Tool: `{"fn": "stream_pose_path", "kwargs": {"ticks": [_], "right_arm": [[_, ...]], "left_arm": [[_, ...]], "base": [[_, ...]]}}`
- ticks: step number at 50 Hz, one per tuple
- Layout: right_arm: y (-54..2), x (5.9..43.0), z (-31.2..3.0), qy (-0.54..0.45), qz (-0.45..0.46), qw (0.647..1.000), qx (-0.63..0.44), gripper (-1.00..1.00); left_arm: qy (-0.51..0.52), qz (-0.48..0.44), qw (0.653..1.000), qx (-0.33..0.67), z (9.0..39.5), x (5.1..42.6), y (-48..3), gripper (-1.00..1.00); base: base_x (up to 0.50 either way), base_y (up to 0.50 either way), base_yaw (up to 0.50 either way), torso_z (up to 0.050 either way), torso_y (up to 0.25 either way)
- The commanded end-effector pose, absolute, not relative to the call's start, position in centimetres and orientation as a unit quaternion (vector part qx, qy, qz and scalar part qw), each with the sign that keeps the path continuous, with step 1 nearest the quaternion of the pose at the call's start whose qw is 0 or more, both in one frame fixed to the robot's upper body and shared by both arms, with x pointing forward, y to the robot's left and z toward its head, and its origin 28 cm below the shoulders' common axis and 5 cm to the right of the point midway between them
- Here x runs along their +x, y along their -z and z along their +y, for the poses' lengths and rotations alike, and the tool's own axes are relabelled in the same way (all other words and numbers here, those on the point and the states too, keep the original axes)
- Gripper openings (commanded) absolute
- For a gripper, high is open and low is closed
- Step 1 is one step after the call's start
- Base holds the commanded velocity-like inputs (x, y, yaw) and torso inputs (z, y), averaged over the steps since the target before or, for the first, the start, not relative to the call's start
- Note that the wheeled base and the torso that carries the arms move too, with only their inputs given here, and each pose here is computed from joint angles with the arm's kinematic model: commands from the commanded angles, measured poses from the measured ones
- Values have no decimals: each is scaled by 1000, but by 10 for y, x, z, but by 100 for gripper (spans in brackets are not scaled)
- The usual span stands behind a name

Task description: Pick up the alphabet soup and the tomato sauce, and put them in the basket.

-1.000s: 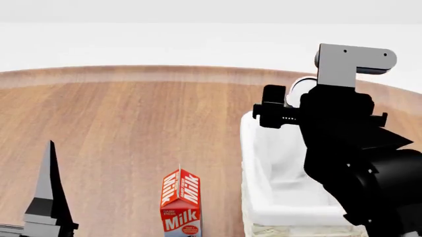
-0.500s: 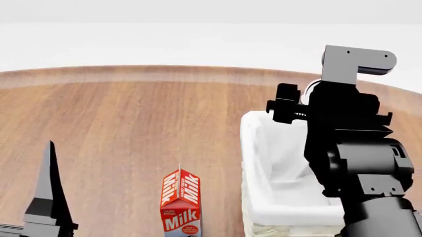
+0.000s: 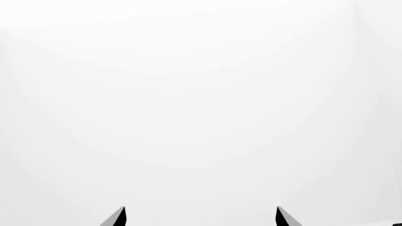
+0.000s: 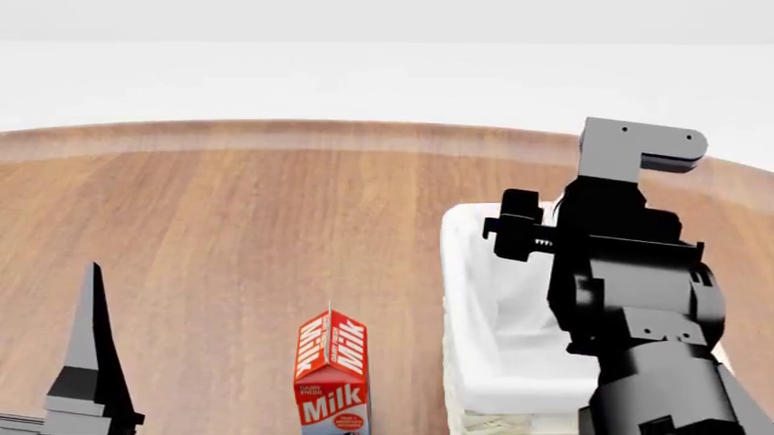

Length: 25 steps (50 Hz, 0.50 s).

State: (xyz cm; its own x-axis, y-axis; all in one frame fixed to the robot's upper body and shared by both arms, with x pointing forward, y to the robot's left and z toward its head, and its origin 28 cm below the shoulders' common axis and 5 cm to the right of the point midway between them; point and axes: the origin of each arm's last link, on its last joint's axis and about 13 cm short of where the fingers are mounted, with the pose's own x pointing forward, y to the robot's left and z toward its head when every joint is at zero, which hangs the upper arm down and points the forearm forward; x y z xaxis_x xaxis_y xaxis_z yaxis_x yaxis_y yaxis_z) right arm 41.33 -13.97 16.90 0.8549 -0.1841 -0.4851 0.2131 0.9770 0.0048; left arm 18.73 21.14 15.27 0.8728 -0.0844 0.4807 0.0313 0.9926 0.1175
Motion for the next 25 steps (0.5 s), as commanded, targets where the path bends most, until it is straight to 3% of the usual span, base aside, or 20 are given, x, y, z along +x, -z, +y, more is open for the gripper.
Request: {"fn": "stream_pose_path", "kwargs": {"ticks": [1,25], "right_arm": [[-170,413,-138,96,266,959,8,-100],[-168,409,-141,105,294,950,2,-100]], "left_arm": [[30,-249,967,53,211,188,-152,100],[32,-251,966,55,211,188,-154,100]], "base": [[0,0,0,0,0],[0,0,0,0,0]]}}
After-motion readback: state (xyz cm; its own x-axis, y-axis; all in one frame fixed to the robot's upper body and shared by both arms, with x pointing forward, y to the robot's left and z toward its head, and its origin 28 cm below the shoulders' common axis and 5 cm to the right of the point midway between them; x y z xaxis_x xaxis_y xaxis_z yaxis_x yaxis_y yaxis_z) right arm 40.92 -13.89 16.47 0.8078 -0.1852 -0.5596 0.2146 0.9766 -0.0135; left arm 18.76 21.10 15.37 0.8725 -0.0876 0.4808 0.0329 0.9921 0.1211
